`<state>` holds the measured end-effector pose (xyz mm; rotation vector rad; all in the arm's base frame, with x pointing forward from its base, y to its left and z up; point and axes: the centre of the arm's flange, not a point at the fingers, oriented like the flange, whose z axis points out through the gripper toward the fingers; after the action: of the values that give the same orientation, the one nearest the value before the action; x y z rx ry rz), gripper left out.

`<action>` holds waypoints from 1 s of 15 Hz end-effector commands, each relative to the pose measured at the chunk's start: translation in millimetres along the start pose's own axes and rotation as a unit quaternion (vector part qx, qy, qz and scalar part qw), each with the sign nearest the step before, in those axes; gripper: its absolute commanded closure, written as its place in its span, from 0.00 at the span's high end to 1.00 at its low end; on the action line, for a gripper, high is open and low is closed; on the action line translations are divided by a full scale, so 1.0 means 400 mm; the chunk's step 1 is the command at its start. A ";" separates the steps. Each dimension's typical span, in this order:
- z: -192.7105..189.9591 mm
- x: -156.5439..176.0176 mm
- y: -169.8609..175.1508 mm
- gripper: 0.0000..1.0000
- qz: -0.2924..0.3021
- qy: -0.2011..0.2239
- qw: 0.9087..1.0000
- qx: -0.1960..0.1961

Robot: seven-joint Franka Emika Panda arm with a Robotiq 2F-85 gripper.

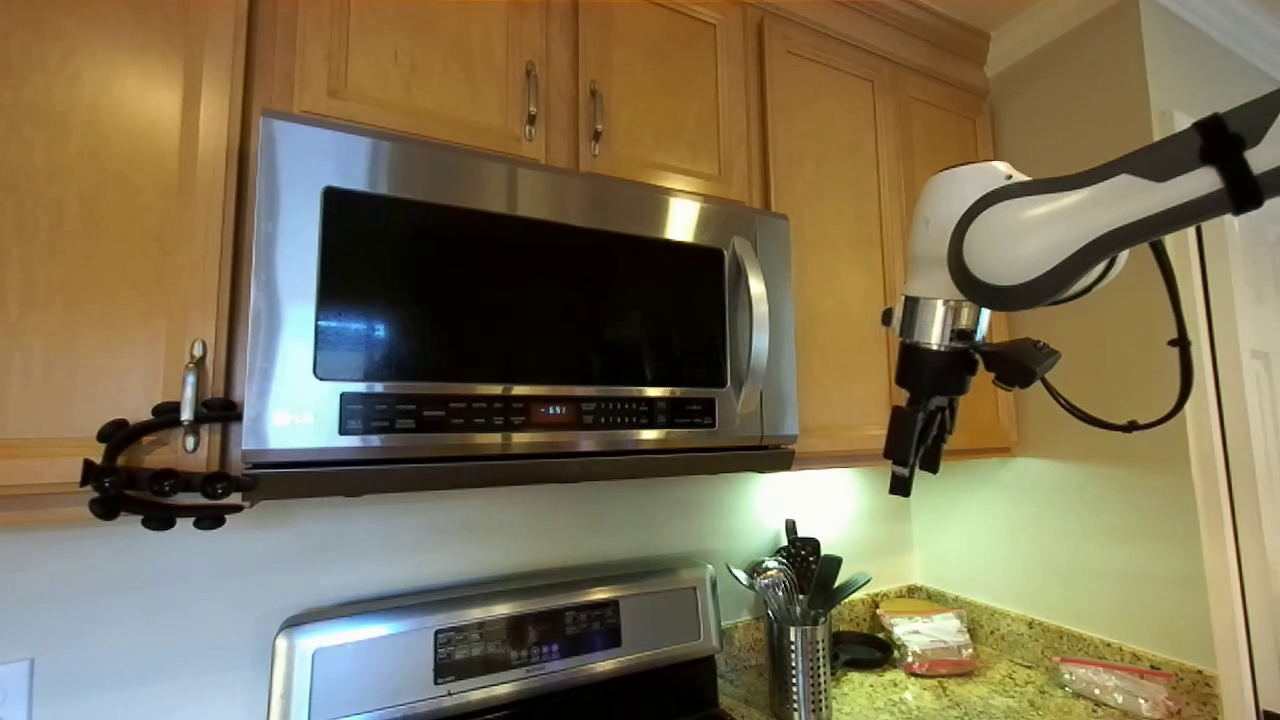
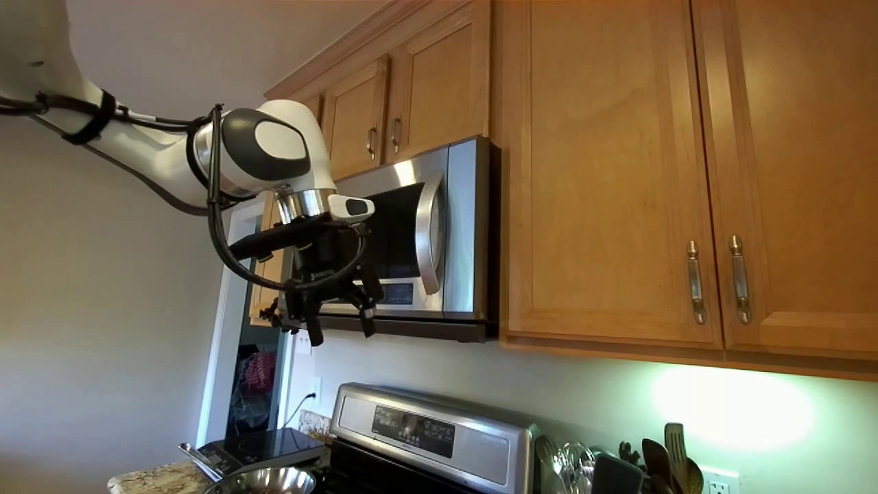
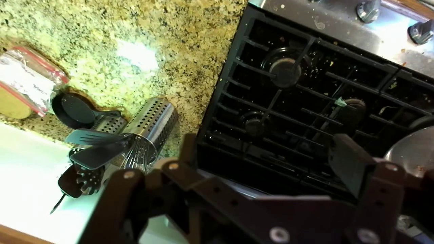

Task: Open the microwave door

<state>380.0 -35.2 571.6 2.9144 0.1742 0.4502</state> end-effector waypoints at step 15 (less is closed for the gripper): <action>-0.078 0.189 0.175 1.00 0.040 0.178 0.983 0.003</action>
<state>420.8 -80.6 619.9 2.8318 0.0919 0.8699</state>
